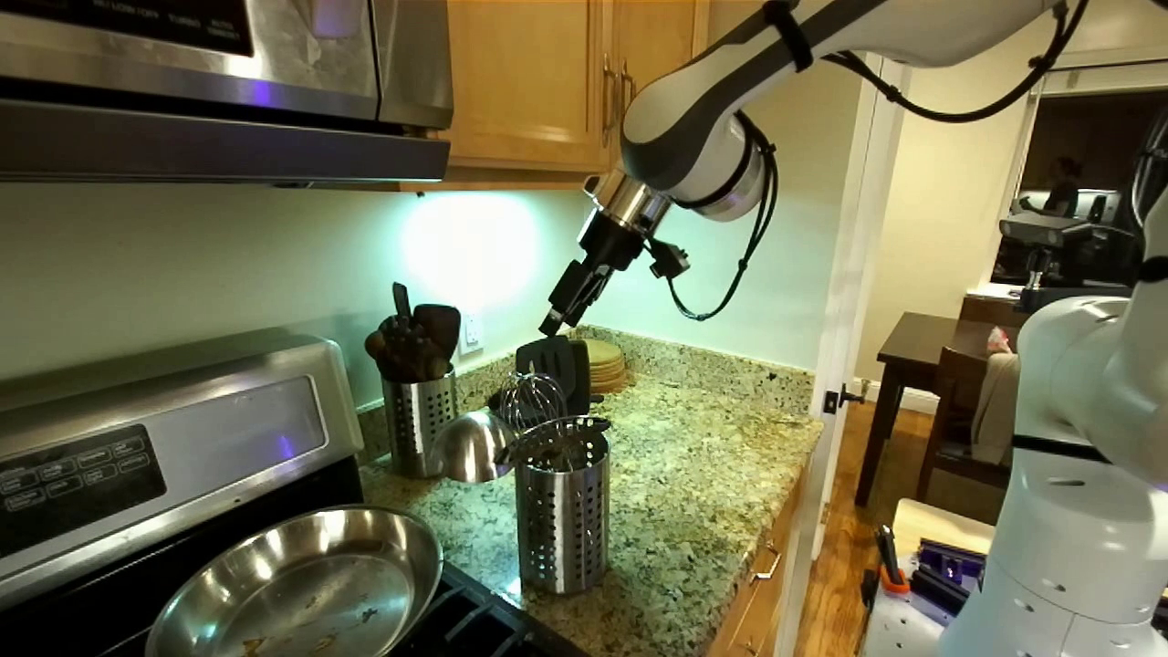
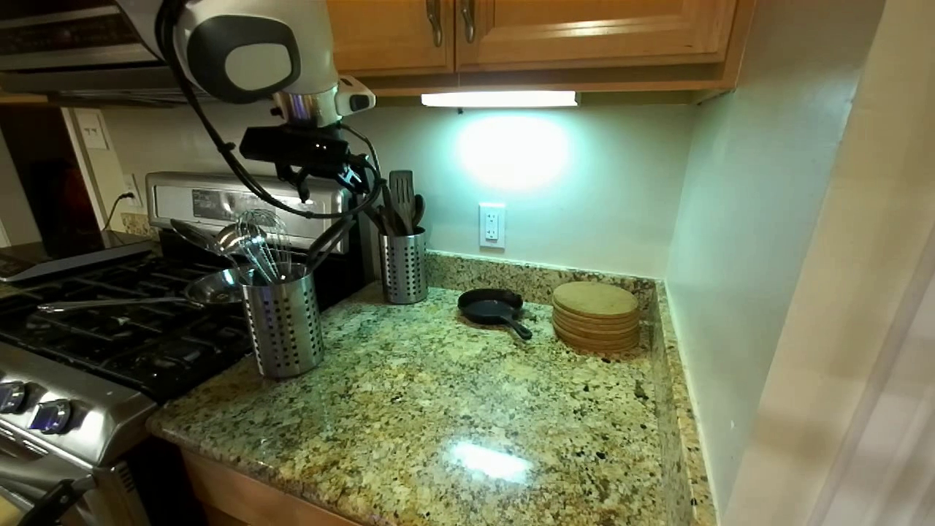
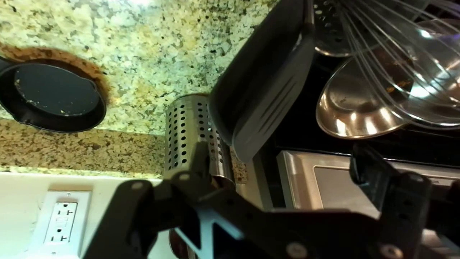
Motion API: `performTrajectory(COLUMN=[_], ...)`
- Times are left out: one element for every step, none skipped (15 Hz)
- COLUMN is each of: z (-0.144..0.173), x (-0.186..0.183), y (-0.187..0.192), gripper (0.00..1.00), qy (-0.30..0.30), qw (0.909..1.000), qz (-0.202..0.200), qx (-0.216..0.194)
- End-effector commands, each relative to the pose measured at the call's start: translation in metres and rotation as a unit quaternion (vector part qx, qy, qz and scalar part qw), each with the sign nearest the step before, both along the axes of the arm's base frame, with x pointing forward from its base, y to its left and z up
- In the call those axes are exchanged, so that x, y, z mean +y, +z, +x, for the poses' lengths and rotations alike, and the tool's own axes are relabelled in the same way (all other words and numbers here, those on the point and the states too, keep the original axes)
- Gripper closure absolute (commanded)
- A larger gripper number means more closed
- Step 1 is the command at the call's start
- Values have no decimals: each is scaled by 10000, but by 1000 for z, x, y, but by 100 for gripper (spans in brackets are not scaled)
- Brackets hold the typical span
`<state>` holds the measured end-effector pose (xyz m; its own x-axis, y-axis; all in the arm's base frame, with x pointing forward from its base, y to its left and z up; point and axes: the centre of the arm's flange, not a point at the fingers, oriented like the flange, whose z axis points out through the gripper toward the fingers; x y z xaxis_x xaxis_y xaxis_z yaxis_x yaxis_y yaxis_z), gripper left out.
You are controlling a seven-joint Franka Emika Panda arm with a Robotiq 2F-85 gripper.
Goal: Put the spatula on the counter
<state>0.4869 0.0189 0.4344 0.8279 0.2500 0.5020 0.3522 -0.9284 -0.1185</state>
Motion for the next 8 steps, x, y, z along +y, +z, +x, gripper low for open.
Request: performTrajectory(z=[19, 21, 24, 26, 28, 29, 31, 32], x=[-5, -5, -5, -5, -5, -5, -5, -4], y=[-8, -10, -13, -16, -18, -21, -22, -24], gripper=[0, 0, 0, 0, 0, 0, 0, 0], qy=[187, 216, 236, 252, 257, 269, 271, 275], qw=[9997, 9996, 9996, 9995, 9994, 9993, 9993, 9992], qz=[140, 156, 166, 180, 202, 217, 229, 251], qx=[12, 23, 51, 79, 110, 133, 149, 175])
